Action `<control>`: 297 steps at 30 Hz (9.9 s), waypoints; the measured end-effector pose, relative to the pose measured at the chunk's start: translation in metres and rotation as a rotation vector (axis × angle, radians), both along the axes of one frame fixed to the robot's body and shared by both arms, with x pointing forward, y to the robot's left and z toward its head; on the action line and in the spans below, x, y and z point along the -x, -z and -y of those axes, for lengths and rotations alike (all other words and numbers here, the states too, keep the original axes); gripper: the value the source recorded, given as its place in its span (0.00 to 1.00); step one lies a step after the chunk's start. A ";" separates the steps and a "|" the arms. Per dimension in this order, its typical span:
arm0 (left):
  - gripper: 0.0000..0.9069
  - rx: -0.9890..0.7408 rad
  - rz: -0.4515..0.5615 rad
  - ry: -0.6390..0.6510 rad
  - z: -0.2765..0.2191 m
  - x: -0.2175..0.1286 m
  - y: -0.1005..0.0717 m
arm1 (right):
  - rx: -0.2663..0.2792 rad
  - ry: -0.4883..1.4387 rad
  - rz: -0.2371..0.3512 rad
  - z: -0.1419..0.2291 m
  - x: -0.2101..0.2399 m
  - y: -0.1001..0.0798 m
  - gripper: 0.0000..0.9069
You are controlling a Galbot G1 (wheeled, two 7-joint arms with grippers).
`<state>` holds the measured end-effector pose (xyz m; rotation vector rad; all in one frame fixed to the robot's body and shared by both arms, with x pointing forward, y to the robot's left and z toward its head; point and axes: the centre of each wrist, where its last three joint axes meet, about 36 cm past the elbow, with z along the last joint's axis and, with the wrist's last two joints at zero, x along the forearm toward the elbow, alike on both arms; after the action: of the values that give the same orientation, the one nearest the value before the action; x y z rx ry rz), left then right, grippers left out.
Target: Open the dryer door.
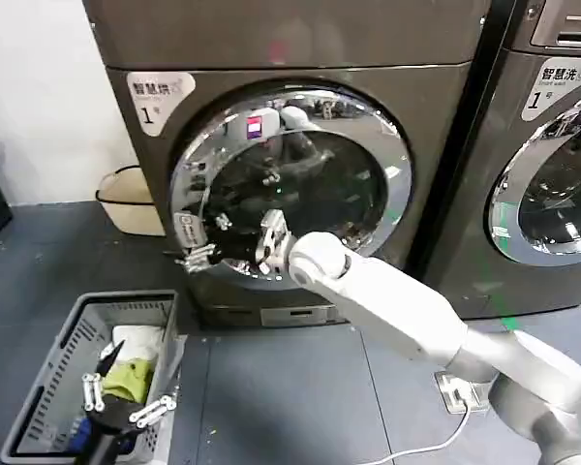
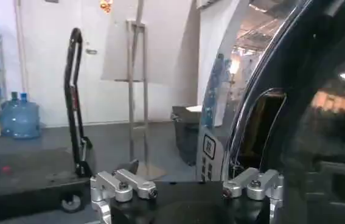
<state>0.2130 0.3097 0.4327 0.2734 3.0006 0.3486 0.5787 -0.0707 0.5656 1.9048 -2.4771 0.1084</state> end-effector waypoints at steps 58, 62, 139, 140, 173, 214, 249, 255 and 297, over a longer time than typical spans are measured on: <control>1.00 -0.155 0.017 0.272 -0.045 -0.219 -0.054 | 0.010 0.041 0.022 0.216 0.145 -0.017 1.00; 1.00 -0.168 0.019 0.376 -0.035 -0.223 -0.053 | 0.011 0.140 0.023 0.237 0.163 -0.011 1.00; 1.00 -0.122 0.104 0.939 0.173 -0.325 -0.056 | 0.603 2.542 0.273 0.468 0.595 0.094 1.00; 1.00 -0.123 0.104 0.945 0.179 -0.326 -0.056 | 0.623 2.539 0.277 0.469 0.598 0.093 1.00; 1.00 -0.091 0.089 0.991 0.316 -0.364 -0.061 | 0.824 2.510 0.408 0.521 0.628 0.032 1.00; 1.00 -0.099 -0.089 0.908 0.220 -0.294 -0.094 | 0.737 2.507 0.372 0.512 0.605 0.018 1.00; 1.00 0.293 -0.906 -0.286 -0.049 -0.225 -0.171 | 0.556 2.384 0.346 0.503 0.532 0.041 1.00; 1.00 0.377 -1.015 -0.342 -0.077 -0.237 -0.174 | 0.517 2.350 0.345 0.499 0.516 0.047 1.00; 1.00 0.739 -1.372 -0.461 -0.146 -0.268 -0.188 | 0.438 2.307 0.315 0.501 0.502 0.058 1.00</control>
<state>0.4810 0.4552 0.6206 -0.4672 4.0309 -1.5259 0.0769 -0.5721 0.5078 -1.5033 -2.5807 0.6648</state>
